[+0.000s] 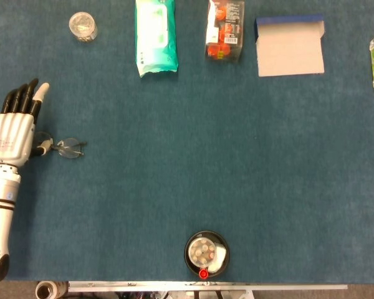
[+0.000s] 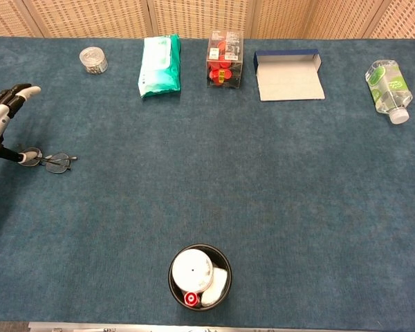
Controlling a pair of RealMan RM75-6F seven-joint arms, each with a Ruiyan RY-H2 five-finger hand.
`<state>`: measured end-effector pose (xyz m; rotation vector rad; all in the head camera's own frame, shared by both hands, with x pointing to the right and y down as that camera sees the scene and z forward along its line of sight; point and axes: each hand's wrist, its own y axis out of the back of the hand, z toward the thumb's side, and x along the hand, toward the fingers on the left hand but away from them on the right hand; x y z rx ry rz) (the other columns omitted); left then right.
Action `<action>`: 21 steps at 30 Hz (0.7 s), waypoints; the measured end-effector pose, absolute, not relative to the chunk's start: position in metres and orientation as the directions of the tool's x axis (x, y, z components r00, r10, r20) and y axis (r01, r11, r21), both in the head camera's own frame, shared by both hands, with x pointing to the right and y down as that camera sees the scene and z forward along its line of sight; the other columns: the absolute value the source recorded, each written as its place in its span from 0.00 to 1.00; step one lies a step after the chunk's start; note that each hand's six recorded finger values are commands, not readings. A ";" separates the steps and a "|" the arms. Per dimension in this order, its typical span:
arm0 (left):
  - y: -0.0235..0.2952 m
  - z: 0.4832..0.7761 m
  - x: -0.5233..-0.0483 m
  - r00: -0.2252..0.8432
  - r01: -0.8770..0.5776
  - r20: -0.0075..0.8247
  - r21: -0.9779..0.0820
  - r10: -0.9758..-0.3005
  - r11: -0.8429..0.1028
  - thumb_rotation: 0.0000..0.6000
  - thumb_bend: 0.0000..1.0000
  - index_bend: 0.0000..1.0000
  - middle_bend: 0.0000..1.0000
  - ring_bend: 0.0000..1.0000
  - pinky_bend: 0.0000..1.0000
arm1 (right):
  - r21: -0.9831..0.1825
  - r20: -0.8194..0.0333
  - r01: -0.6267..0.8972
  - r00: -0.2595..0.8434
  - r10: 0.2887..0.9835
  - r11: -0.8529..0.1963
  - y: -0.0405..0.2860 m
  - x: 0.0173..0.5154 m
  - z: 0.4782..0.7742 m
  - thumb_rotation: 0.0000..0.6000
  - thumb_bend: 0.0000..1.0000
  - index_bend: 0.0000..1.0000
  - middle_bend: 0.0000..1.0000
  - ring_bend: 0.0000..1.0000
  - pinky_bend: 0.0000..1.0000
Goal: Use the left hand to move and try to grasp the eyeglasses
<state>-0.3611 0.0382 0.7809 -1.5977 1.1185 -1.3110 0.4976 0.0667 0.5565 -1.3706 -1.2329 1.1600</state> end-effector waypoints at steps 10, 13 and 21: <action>0.039 0.773 -0.357 0.102 -0.170 0.276 -0.942 -0.956 -0.290 1.00 0.14 0.00 0.00 0.00 0.07 | -0.990 -0.057 0.125 0.053 0.997 -0.063 0.067 0.497 0.555 1.00 0.65 0.44 0.44 0.41 0.55; 0.039 0.761 -0.353 0.117 -0.179 0.241 -0.949 -0.963 -0.259 1.00 0.14 0.00 0.00 0.00 0.07 | -0.990 -0.060 0.124 0.055 0.997 -0.066 0.067 0.497 0.556 1.00 0.65 0.44 0.44 0.41 0.55; 0.044 0.711 -0.352 0.156 -0.141 0.181 -0.969 -0.971 -0.203 1.00 0.14 0.00 0.00 0.00 0.07 | -0.991 -0.062 0.112 0.056 0.996 -0.068 0.068 0.495 0.558 1.00 0.65 0.44 0.44 0.41 0.55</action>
